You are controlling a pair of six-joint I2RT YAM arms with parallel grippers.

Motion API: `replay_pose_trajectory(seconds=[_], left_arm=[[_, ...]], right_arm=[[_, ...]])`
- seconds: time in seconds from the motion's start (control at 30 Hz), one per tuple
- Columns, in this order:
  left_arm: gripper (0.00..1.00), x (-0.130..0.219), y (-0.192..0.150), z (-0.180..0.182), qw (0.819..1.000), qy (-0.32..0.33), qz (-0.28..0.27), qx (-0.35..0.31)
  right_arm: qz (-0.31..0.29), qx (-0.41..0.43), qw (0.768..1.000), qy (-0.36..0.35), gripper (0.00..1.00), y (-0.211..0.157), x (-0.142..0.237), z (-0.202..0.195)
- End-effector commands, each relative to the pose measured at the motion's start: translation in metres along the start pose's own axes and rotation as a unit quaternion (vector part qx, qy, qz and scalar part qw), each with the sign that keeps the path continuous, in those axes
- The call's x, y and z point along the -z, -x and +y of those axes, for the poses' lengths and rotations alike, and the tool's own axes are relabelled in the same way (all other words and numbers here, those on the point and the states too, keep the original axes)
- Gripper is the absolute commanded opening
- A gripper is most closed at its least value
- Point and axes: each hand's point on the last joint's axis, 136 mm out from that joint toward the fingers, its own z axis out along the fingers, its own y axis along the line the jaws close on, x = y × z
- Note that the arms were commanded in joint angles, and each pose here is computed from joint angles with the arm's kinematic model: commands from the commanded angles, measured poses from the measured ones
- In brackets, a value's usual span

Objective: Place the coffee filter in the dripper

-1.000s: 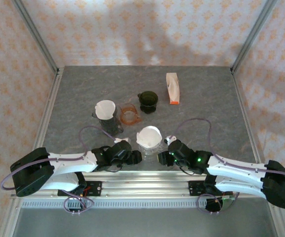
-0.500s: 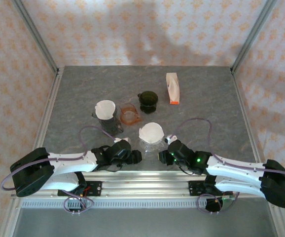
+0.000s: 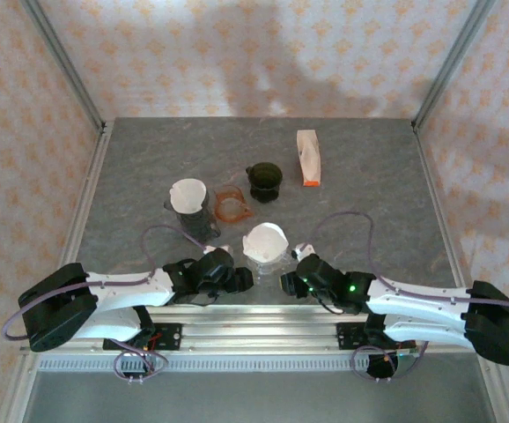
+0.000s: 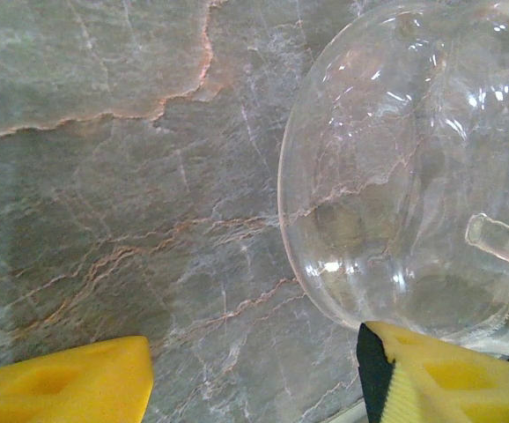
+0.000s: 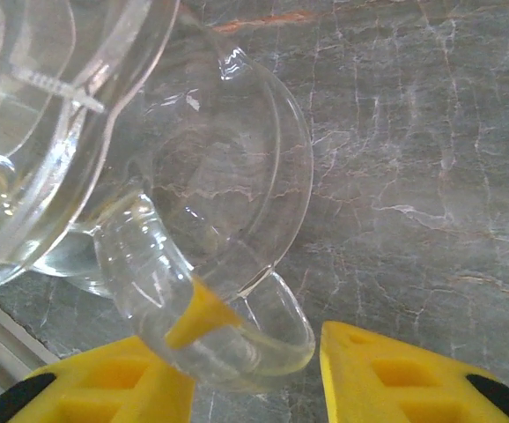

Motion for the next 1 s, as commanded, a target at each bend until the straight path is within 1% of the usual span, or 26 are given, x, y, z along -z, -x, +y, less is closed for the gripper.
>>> replay_pose_trajectory(seconds=[0.0, 0.23, 0.4, 0.53, 0.7, 0.87, 0.97], left_arm=[[0.62, -0.012, 0.024, 0.002, 0.999, 0.003, -0.052, -0.006], [0.51, -0.021, 0.028, -0.016, 0.999, -0.017, -0.049, -0.009], [0.44, -0.025, 0.031, -0.026, 0.998, -0.035, -0.053, -0.01], [0.45, -0.019, 0.027, -0.016, 0.999, -0.019, -0.051, 0.001], [0.48, 0.005, 0.024, 0.002, 0.998, 0.005, -0.063, 0.007], [0.5, 0.031, 0.025, 0.008, 0.997, 0.009, -0.081, 0.004], [0.5, 0.037, 0.025, 0.009, 0.996, 0.004, -0.086, 0.006]], right_arm=[[-0.035, -0.017, 0.999, -0.001, 0.42, 0.015, 0.002, 0.003], [-0.052, -0.04, 0.998, -0.006, 0.42, 0.014, 0.002, -0.005], [-0.06, -0.042, 0.997, -0.006, 0.42, 0.016, 0.005, -0.006], [-0.058, -0.04, 0.998, -0.002, 0.42, 0.018, 0.004, -0.002], [-0.059, -0.038, 0.998, 0.0, 0.42, 0.02, 0.006, 0.0], [-0.062, -0.047, 0.997, -0.002, 0.42, 0.019, 0.008, -0.004], [-0.065, -0.051, 0.997, -0.005, 0.42, 0.018, 0.012, -0.007]])
